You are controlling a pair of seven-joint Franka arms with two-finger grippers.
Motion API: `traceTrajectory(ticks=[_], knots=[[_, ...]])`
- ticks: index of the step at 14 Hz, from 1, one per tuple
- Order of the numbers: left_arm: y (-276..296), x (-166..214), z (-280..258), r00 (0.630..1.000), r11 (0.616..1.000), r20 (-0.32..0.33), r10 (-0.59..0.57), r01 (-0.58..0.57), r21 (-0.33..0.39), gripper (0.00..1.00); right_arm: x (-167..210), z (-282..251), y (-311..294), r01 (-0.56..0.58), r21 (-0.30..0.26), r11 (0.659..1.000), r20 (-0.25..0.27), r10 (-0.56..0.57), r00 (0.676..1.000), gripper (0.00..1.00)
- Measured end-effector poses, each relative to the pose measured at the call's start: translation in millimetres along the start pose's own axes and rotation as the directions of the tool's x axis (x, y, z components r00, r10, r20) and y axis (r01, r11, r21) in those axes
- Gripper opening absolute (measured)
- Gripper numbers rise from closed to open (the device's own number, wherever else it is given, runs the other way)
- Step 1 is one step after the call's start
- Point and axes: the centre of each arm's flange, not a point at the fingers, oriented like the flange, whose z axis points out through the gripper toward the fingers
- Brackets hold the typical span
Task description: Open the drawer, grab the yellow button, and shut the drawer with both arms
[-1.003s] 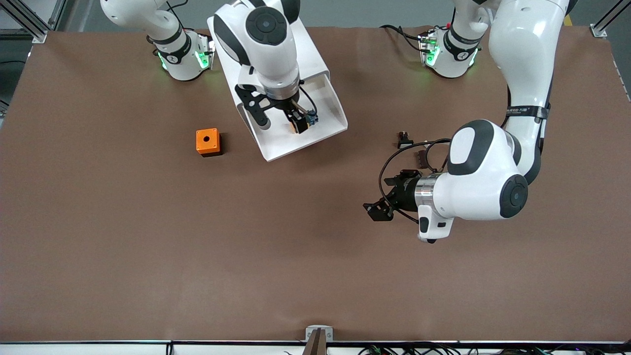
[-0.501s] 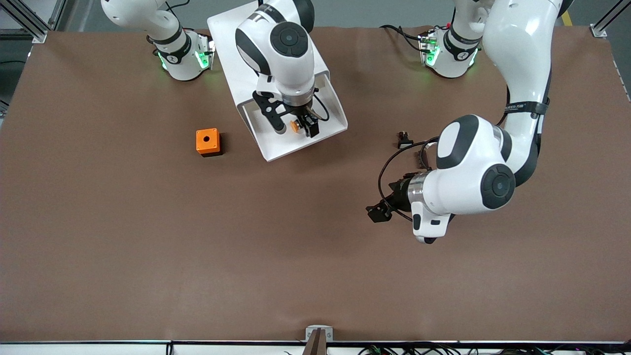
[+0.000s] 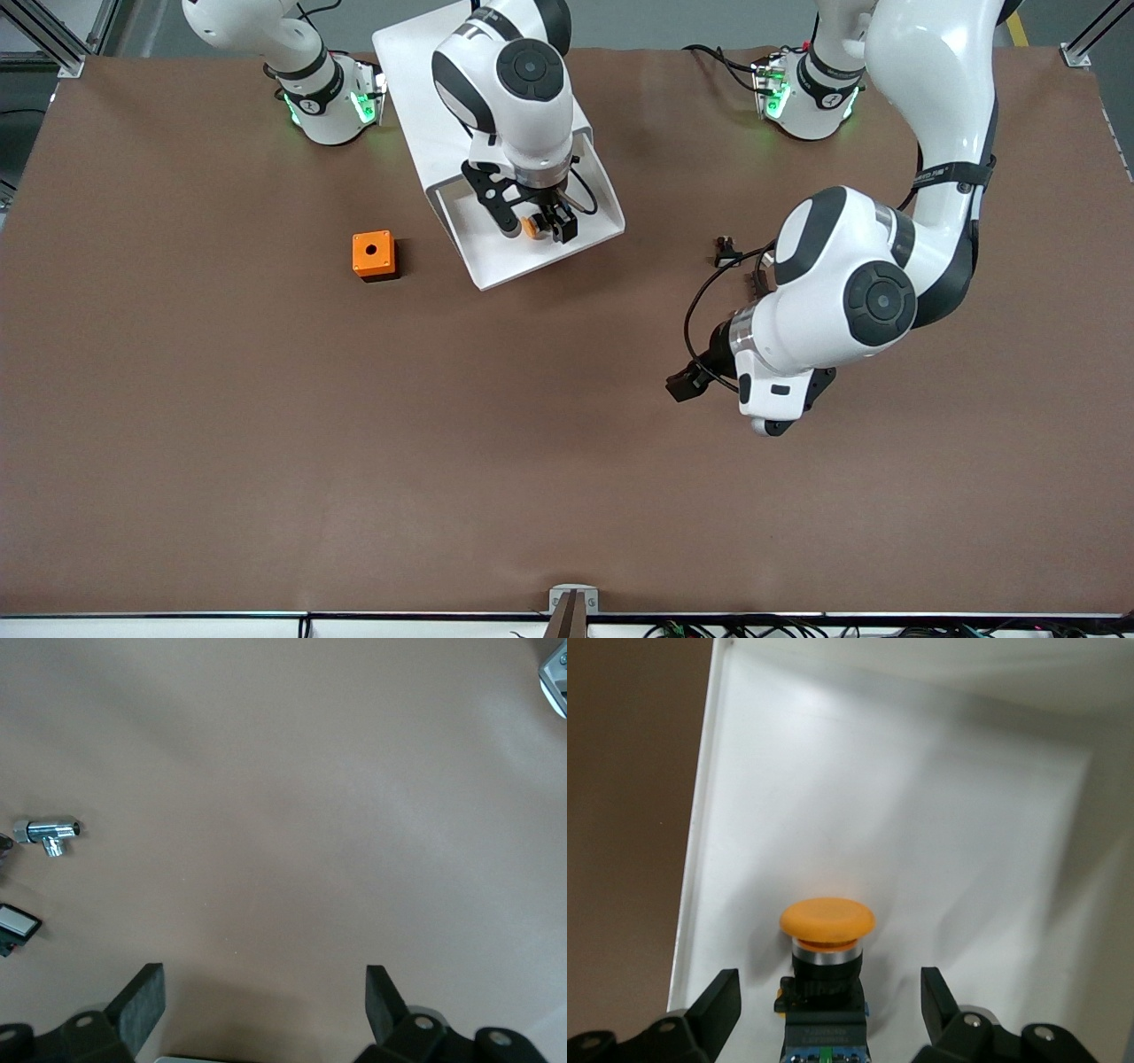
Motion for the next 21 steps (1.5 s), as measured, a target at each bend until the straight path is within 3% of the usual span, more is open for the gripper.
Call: traceTrajectory(ticks=[4, 6, 8, 10, 21], knots=[[8, -15, 6, 0.999, 1.000, -0.033, 0.021, -0.021, 0.004, 1.00, -3, 0, 1, 0.005, -0.001, 1.000, -0.001, -0.005, 1.000, 0.84], [13, -22, 8, 0.998, 1.000, -0.052, 0.022, -0.022, -0.006, 1.00, -5, 0, 1, 0.008, 0.000, 1.000, -0.001, -0.008, 1.000, 0.65], [16, -27, 10, 0.998, 1.000, -0.056, 0.012, -0.013, -0.009, 1.00, -5, 0, 1, 0.008, 0.001, 1.000, 0.000, -0.008, 1.000, 0.59], [17, -30, 14, 0.998, 1.000, -0.059, 0.001, -0.002, -0.006, 1.00, -5, -1, 1, 0.008, 0.003, 1.000, 0.000, -0.008, 1.000, 0.41], [26, -58, 24, 0.999, 1.000, -0.034, 0.027, -0.027, 0.002, 1.00, -3, -2, 0, 0.005, 0.006, 1.000, 0.000, -0.005, 1.000, 0.41]])
